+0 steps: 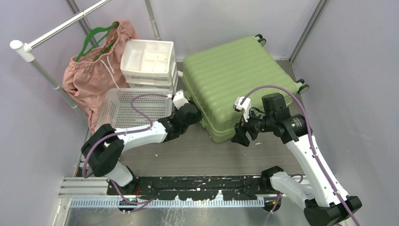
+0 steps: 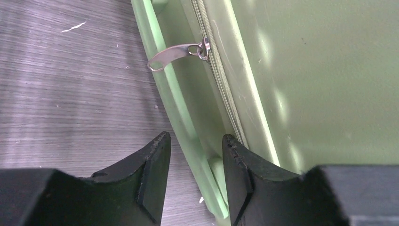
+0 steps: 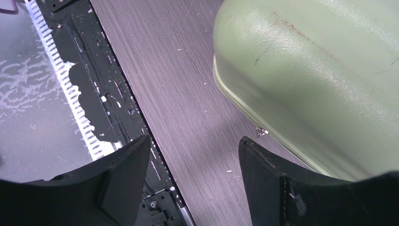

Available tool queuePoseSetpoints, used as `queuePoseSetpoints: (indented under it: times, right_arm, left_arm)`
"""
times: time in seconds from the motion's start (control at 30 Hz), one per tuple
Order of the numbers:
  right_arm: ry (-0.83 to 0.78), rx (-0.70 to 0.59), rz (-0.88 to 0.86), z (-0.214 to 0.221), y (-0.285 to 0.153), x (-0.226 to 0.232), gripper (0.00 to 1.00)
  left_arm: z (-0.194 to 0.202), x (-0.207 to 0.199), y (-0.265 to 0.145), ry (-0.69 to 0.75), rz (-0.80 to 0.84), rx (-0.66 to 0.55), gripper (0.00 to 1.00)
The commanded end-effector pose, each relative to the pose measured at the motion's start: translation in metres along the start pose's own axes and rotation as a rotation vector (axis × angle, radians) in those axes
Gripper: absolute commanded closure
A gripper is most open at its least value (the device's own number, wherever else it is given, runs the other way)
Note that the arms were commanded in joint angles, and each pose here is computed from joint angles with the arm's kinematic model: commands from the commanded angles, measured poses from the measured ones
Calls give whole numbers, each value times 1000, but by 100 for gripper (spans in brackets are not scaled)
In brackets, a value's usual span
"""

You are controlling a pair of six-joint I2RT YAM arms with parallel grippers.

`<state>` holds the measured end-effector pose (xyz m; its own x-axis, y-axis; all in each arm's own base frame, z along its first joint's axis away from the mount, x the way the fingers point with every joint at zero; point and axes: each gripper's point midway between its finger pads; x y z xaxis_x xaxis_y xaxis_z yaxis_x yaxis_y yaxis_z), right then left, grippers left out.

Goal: Open, take out, and arrange the luggage
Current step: Unzip the luggage at the center of the board.

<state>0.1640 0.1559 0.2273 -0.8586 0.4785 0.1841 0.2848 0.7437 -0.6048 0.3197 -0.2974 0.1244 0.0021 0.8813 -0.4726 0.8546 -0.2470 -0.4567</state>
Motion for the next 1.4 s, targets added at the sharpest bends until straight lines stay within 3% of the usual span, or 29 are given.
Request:
queuePoseSetpoints:
  times: [0.0,0.2,0.33,0.7,1.17,1.37]
  right_arm:
    - [-33,-49,6,-12,-8,3,26]
    - [-38,-52,7,-13,-9,4,26]
    - [-42,-58,7,-14,-10,5,26]
    - [-71,-94,17,-28,-32,18,26]
    - [-95,-143,72,-36,-59,31,26]
    - [-82,-149,101,-33,-62,30,25]
  left_arm:
    - [-7,-6,12,-39,-62,-9,56]
    - [6,-6,16,-47,-63,34,67]
    - [19,-12,13,-31,-24,94,85]
    - [78,-64,-13,70,160,228,94]
    - [179,-148,-75,75,314,237,92]
    - [175,-150,-100,86,372,191,65]
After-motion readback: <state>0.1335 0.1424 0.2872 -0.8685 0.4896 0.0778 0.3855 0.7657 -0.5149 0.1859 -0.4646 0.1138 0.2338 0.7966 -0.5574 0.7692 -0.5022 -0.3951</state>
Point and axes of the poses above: each gripper's point midway between its finger pads, its own y axis out along the fingers, its own x axis along the line the jaws close on, z = x × y, and after that the axes turned 4 degrees about y, right-handed
